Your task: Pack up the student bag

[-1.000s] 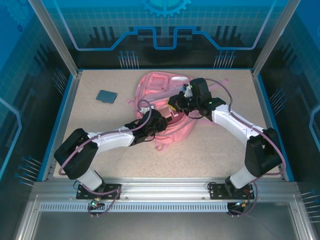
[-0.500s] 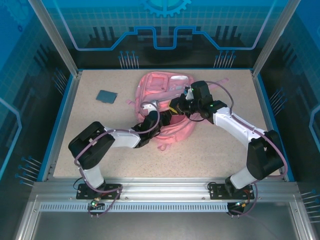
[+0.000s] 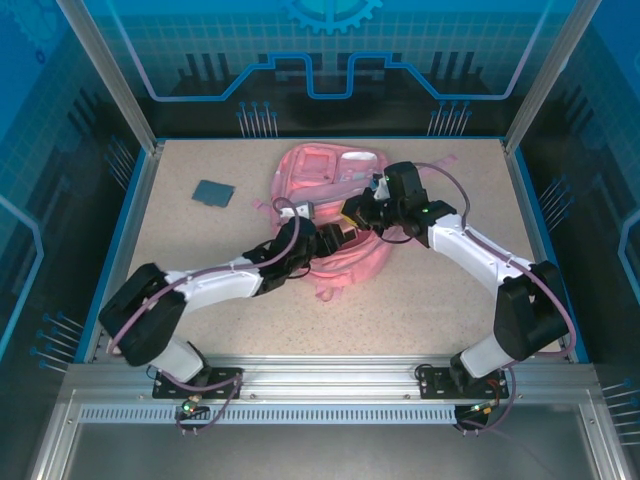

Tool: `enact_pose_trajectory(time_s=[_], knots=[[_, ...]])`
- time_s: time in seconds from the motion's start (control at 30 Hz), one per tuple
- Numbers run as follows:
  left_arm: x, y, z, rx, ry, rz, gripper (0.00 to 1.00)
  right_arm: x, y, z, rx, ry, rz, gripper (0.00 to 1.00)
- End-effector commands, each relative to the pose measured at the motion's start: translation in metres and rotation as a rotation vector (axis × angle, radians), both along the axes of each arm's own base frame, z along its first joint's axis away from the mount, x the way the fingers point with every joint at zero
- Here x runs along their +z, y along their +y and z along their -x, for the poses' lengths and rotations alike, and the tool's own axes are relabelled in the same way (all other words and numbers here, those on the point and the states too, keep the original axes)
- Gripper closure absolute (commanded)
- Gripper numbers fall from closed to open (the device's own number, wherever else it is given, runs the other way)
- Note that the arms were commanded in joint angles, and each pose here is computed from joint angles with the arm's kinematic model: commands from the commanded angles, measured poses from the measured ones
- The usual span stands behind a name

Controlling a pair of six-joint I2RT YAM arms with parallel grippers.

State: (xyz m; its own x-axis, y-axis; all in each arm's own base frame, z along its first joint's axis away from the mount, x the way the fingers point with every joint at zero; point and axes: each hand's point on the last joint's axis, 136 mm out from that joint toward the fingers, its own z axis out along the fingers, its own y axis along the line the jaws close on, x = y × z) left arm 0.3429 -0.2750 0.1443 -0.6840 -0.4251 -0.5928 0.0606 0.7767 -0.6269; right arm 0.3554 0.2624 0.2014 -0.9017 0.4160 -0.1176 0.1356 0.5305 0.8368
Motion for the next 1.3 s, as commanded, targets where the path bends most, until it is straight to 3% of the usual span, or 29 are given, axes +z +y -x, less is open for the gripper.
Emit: enact_pose_trajectory(time_s=[0.0,0.23,0.5,0.67,0.97,1.27], knots=[[-0.016,0.019,0.038,-0.071,0.16,-0.117,0.36,0.008,-0.002,0.004,0.035,-0.038,-0.012,1.0],[0.021,0.08,0.052,0.009,0.157,-0.182,0.28,-0.009,-0.014,0.005,0.016,-0.011,0.018,1.0],[0.04,0.192,0.015,0.311,0.172,-0.208,0.09,-0.023,-0.011,0.013,0.042,0.013,0.025,1.0],[0.019,0.248,-0.039,0.443,0.24,-0.267,0.01,-0.024,-0.008,0.017,0.058,0.016,0.024,1.0],[-0.045,0.307,-0.159,0.489,0.357,-0.295,0.02,-0.028,-0.006,0.024,0.067,0.03,0.031,1.0],[-0.066,0.332,-0.22,0.485,0.373,-0.363,0.07,-0.032,-0.007,0.027,0.062,0.04,0.047,1.0]])
